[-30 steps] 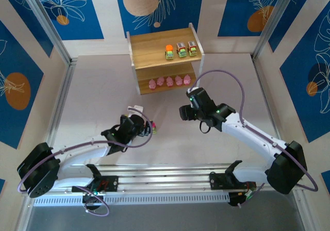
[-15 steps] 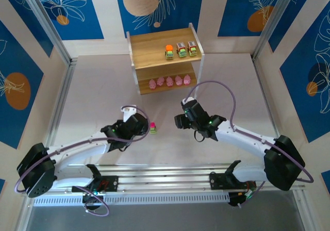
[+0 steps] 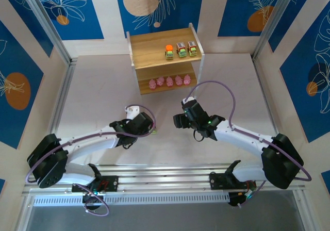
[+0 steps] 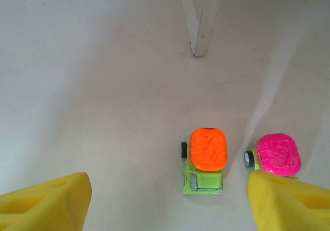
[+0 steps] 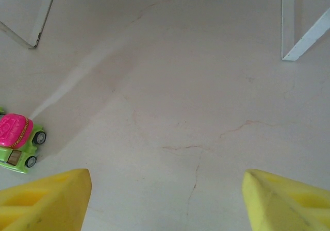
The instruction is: Place and organize the plastic toys onto the shelf
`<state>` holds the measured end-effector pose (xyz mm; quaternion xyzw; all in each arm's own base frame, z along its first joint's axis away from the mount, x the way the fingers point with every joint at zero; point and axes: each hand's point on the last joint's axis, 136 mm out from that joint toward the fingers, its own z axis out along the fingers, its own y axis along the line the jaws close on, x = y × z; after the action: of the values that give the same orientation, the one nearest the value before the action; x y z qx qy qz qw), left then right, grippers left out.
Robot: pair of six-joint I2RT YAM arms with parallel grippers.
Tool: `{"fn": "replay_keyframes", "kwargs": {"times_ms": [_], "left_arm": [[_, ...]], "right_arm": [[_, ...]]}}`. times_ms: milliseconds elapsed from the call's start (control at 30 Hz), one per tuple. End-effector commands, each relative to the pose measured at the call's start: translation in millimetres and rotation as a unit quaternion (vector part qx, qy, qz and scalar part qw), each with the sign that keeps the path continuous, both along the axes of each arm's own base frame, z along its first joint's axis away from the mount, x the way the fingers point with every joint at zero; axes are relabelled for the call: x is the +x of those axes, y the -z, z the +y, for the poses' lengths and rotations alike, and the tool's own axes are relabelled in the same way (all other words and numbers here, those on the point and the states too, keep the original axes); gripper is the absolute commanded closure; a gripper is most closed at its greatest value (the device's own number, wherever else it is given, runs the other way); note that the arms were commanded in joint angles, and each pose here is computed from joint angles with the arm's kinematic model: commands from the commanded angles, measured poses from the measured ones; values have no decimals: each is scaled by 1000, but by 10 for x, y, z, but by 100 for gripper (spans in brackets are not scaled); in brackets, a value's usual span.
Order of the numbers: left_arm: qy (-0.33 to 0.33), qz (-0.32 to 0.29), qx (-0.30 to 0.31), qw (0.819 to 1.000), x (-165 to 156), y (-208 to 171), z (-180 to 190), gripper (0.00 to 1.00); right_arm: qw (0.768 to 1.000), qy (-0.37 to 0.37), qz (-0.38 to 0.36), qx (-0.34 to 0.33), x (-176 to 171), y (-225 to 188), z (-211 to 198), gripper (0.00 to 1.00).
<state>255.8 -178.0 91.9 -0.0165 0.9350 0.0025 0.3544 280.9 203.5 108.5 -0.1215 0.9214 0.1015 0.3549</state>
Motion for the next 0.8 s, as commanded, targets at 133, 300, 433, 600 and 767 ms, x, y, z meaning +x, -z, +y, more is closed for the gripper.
{"fn": "replay_keyframes", "kwargs": {"times_ms": [133, 300, 433, 600, 767], "left_arm": [[7, 25, 8, 1000, 28, 93, -81, 25], [7, 30, 1, 1000, 44, 169, -132, 25], [6, 31, 3, 1000, 58, 190, -139, 25], [6, 35, 3, 999, 88, 227, -156, 26], [6, 39, 2, 999, 110, 273, -174, 32]], "right_arm": [[1000, 6, -4, 23, 12, -89, 7, 9], [1000, 10, -5, 20, 18, -91, -16, 7], [1000, 14, -4, 19, 23, -84, -35, 7], [1000, 17, -2, 19, 36, -79, -46, 1], [1000, 17, -1, 19, 37, -75, -54, 1]]}}
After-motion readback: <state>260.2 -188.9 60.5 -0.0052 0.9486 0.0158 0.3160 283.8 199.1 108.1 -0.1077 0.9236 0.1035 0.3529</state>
